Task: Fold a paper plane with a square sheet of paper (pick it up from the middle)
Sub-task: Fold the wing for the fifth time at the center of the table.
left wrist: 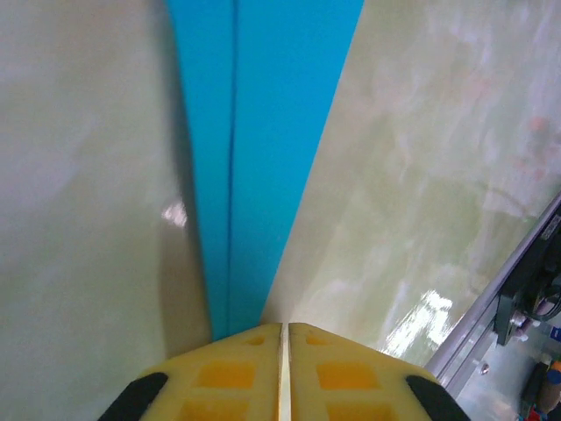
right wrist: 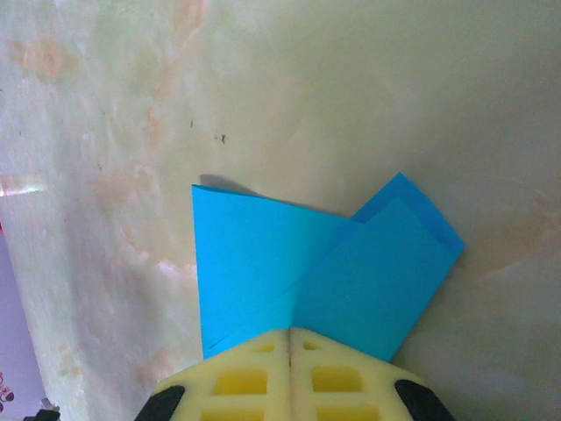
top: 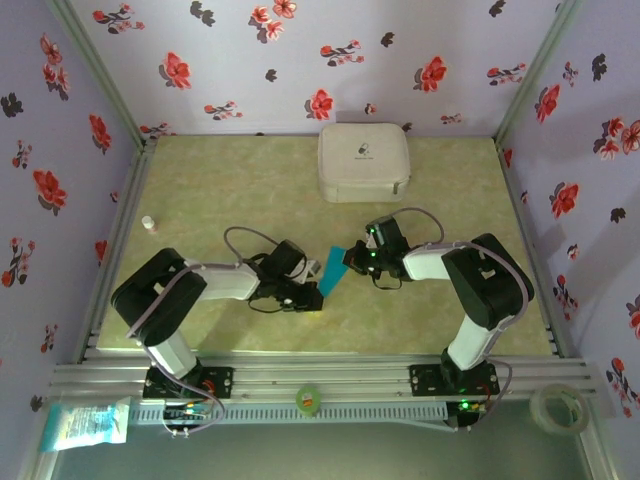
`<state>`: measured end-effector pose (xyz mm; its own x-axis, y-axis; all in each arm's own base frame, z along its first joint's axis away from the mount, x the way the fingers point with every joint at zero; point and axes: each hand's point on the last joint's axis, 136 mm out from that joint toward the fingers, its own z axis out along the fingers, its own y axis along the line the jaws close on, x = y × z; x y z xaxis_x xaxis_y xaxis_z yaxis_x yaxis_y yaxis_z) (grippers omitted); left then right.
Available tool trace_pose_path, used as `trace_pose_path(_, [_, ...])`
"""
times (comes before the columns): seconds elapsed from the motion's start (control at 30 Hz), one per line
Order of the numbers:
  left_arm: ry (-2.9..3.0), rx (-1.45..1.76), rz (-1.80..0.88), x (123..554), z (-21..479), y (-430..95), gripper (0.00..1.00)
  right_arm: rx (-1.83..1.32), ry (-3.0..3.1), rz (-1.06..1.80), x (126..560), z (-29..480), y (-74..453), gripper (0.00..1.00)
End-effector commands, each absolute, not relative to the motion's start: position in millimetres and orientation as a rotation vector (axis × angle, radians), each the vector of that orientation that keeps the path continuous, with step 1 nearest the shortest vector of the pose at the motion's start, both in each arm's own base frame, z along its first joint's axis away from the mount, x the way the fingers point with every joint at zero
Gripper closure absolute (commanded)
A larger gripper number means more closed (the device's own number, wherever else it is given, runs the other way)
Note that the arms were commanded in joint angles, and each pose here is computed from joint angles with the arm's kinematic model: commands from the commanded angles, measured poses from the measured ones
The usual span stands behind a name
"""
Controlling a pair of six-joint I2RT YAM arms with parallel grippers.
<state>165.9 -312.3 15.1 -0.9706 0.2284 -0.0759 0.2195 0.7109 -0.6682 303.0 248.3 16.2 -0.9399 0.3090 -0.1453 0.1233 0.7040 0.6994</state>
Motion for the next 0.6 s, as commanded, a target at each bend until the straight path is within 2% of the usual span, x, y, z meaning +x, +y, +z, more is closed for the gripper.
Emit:
trace_pose_path(0.0, [-2.864, -0.288, 0.989, 140.5, -0.8, -283.5, 0.90, 0.438, 2.806, 0.817, 279.1, -24.6, 213.1, 1.00])
trace_pose_path(0.17, [-2.907, -0.286, 1.000, 140.2, 8.0, -274.0, 0.93, 0.438, 2.802, 0.823, 279.8, -23.6, 213.9, 1.00])
trace_pose_path(0.37, [-2.984, -0.258, 1.356, 174.3, 60.5, -290.5, 0.95, 0.437, 2.793, 0.835, 282.2, -20.8, 215.8, 1.00])
trace_pose_path(0.57, [-2.938, -0.301, 1.468, 207.9, 81.2, -318.9, 0.95, 0.438, 2.789, 0.842, 283.6, -19.1, 216.9, 1.00])
